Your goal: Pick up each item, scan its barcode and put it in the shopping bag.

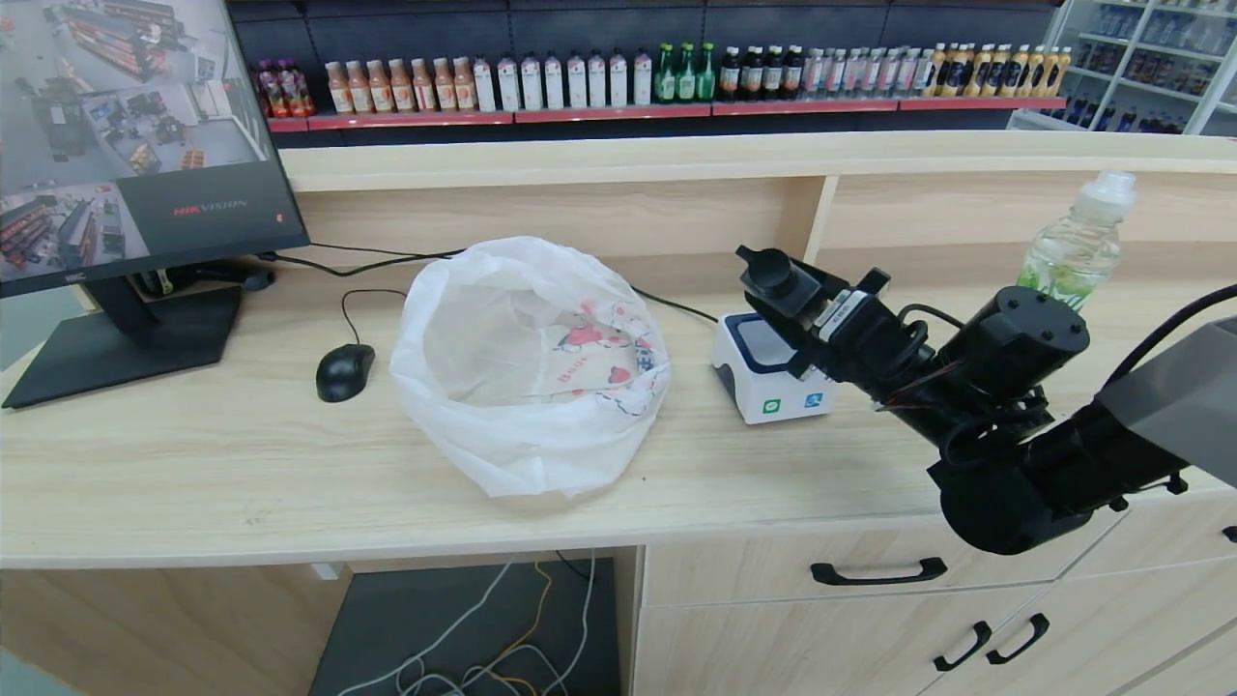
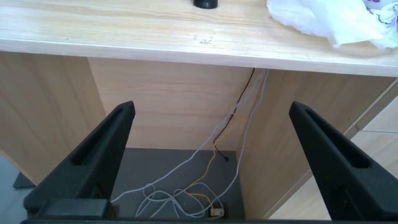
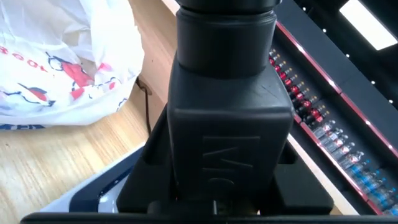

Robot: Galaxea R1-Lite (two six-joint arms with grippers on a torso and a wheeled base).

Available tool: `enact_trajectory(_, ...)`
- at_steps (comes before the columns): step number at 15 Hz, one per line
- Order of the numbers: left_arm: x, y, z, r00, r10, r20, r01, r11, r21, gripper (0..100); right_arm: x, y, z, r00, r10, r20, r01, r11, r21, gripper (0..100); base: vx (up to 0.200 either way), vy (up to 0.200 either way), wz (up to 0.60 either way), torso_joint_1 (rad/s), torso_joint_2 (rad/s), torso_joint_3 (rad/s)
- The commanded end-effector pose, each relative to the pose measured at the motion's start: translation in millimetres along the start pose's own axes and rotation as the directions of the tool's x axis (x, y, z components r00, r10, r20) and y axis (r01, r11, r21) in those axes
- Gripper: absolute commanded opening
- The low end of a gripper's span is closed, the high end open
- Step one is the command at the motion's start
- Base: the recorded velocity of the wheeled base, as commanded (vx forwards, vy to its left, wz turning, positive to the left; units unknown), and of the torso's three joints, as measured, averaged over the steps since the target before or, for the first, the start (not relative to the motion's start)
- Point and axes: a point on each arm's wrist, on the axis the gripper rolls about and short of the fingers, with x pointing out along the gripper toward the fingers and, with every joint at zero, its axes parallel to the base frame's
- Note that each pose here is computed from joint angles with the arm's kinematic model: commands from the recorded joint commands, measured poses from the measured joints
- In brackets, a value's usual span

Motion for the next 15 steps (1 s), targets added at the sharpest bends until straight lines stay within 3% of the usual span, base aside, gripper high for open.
enact_trajectory(1, 0.0, 0.0, 0.0, 1.0, 0.001, 0.0, -0.001, 1.0, 0.0, 100, -0.2, 3.9, -3.8, 1.0, 0.009, -0.008, -0.009, 1.0, 0.005, 0, 0.0, 0.0, 0.0, 0.0, 0.0, 0.0)
enact_trajectory(15, 0.0, 0.0, 0.0, 1.0, 0.001, 0.0, -0.001, 1.0, 0.0, 100, 3.5, 6.3, -7.7, 1.0, 0.017, 0.006, -0.017, 1.0, -0.003, 0, 0.0, 0.0, 0.0, 0.0, 0.0, 0.0)
